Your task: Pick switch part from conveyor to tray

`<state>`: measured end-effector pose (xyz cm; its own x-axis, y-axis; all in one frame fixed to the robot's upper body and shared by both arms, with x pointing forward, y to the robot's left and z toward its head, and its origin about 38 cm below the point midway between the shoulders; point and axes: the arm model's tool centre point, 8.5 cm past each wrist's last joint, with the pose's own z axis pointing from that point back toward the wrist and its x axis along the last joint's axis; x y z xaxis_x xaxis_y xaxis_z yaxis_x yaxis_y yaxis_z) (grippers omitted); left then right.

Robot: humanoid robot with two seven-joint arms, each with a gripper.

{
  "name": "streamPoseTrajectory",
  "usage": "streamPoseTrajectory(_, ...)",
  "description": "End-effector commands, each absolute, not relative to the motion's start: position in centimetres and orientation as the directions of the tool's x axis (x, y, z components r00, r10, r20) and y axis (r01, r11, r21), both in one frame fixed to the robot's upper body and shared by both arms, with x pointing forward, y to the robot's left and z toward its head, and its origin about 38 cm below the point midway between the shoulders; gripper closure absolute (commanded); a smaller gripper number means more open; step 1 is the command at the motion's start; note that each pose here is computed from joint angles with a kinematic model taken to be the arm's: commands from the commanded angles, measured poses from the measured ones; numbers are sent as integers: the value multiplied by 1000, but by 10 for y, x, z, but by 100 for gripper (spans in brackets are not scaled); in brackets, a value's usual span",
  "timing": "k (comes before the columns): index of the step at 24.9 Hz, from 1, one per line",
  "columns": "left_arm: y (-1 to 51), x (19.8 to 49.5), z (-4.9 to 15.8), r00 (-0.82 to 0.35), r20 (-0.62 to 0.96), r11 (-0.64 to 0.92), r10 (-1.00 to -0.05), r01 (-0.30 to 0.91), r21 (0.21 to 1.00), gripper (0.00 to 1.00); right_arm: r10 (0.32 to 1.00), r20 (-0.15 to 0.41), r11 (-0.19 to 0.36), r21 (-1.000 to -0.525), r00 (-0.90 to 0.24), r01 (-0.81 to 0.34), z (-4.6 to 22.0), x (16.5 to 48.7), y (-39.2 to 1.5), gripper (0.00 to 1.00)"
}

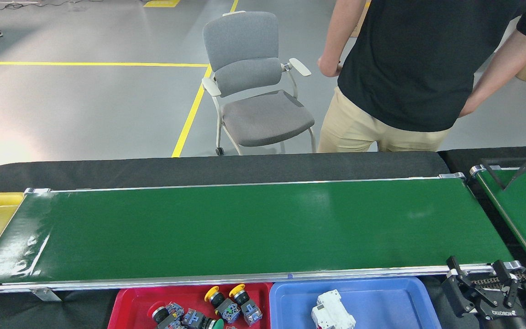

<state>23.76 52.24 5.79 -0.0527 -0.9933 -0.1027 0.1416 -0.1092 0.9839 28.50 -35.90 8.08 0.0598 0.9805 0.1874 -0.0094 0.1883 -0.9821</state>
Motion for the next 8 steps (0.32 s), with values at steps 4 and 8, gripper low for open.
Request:
streamPoseTrajectory(4, 523, 238, 58, -52, -104, -110, -993, 136, 985, 0, 982, 183, 185, -982, 46, -24, 77, 274, -357, 0)
streamPoseTrajectory(8, 528, 234, 53, -18, -86, -87, -996, 142, 986, 0, 982, 183, 184, -983, 42, -27, 76, 273, -357, 0)
